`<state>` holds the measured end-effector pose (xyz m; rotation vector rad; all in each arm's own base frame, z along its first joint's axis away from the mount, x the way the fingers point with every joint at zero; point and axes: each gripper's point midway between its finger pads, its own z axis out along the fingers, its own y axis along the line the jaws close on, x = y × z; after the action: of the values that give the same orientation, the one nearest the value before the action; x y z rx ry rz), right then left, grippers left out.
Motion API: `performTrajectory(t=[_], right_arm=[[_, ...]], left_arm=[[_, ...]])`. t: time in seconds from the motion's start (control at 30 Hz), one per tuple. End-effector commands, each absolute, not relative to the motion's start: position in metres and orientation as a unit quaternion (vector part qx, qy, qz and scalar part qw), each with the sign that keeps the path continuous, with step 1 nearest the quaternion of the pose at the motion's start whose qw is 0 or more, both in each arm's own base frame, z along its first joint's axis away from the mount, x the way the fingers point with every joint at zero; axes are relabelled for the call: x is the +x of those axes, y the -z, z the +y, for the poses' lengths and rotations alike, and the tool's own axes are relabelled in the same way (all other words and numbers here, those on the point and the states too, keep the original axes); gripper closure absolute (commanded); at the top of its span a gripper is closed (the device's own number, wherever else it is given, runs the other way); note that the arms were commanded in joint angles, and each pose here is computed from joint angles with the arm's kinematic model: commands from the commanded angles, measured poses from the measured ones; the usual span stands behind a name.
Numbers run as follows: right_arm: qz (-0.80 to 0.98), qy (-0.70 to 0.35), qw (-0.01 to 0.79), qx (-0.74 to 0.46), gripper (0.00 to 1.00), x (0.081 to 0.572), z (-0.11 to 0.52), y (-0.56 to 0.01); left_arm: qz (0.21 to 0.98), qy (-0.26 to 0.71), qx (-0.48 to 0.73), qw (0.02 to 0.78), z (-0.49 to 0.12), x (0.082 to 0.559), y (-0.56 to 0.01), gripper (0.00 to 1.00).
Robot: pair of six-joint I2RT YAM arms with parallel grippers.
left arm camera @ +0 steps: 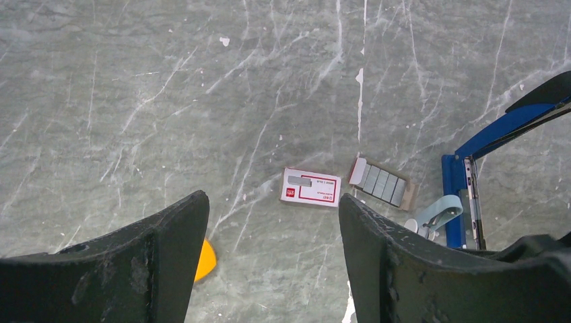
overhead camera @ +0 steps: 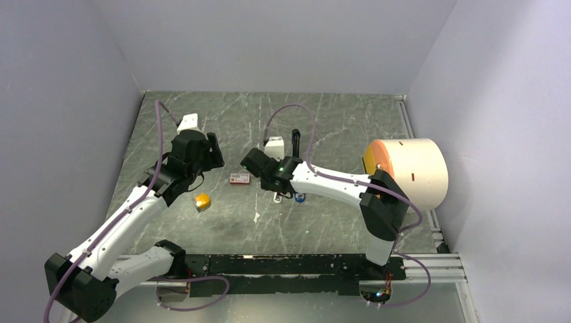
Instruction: Load the staples into the stapler
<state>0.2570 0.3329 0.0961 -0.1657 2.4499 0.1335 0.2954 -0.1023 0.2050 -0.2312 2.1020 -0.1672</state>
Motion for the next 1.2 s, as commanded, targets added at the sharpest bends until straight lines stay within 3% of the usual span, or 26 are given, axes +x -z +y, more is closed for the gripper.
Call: performTrajectory(t=[0.0, 1.17], right_arm=[[0.929, -0.006, 0.368, 0.022, 0.76, 0.271, 0.303, -0.097], [0.956, 0.011, 0.287, 0.051, 0.77, 0.259, 0.296, -0.034]], left_arm=[[0.858, 0.079, -0.1, 0.497, -0.104, 0.299, -0.209, 0.25], [0.862, 0.078, -0.096, 0.491, -0.106, 0.301, -0.205, 0.25]])
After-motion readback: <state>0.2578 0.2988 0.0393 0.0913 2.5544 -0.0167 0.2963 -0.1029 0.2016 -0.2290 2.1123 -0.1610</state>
